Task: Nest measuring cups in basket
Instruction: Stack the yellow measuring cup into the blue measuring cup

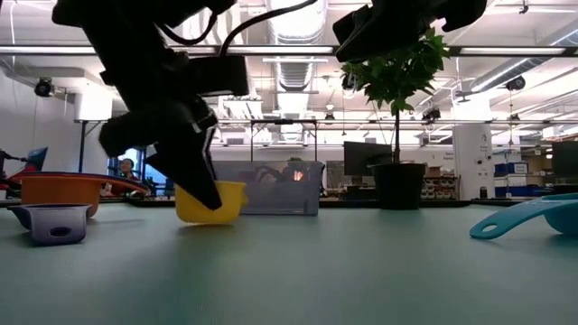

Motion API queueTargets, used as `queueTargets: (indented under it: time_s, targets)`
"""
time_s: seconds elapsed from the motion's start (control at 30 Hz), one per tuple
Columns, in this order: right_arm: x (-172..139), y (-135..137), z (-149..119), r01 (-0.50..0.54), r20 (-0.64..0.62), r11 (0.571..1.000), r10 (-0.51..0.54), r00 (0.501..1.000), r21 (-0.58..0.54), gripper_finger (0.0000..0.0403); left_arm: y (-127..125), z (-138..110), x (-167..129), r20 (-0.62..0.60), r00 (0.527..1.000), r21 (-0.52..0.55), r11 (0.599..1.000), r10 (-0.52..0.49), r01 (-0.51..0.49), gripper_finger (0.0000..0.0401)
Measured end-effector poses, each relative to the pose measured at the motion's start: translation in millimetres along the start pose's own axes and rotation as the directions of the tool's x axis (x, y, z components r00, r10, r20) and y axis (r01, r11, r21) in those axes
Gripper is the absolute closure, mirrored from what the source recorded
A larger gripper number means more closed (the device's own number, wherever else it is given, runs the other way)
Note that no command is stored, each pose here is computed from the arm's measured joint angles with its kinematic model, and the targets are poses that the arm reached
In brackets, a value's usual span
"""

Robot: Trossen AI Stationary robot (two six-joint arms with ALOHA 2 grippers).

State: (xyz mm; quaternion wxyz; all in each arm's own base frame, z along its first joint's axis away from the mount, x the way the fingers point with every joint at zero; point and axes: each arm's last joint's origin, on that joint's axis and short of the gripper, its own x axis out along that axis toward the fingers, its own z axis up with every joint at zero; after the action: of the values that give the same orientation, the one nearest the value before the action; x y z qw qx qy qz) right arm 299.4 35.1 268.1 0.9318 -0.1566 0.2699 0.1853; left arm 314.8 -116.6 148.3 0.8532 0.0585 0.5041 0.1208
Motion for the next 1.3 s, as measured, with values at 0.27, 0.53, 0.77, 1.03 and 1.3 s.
queueTargets:
  time_s: [0.27,0.53,0.77,1.03,1.3]
  targets:
    - [0,0,0,0.0,0.0,1.0,0.0,1.0,0.0,0.0394,-1,-14,-46,-0.055,0.998,0.383,0.922,-0.031,0.05,0.039]
    - [0,0,0,0.001,0.003,1.0,-0.001,1.0,-0.004,0.0394,50,-40,-114,-0.215,0.975,0.451,0.891,0.064,0.042,0.0389]
    - [0,0,1,0.003,0.009,1.0,-0.003,1.0,-0.006,0.0394,80,-66,-142,-0.191,0.981,0.248,0.969,0.043,0.006,0.0389]
    - [0,0,1,0.003,0.008,1.0,-0.003,1.0,-0.006,0.0394,92,-107,-125,-0.205,0.977,0.194,0.981,0.05,-0.01,0.0386]
    - [0,0,1,0.003,0.008,1.0,-0.003,1.0,-0.009,0.0394,91,-120,-115,-0.27,0.962,0.206,0.978,0.04,0.017,0.0381]
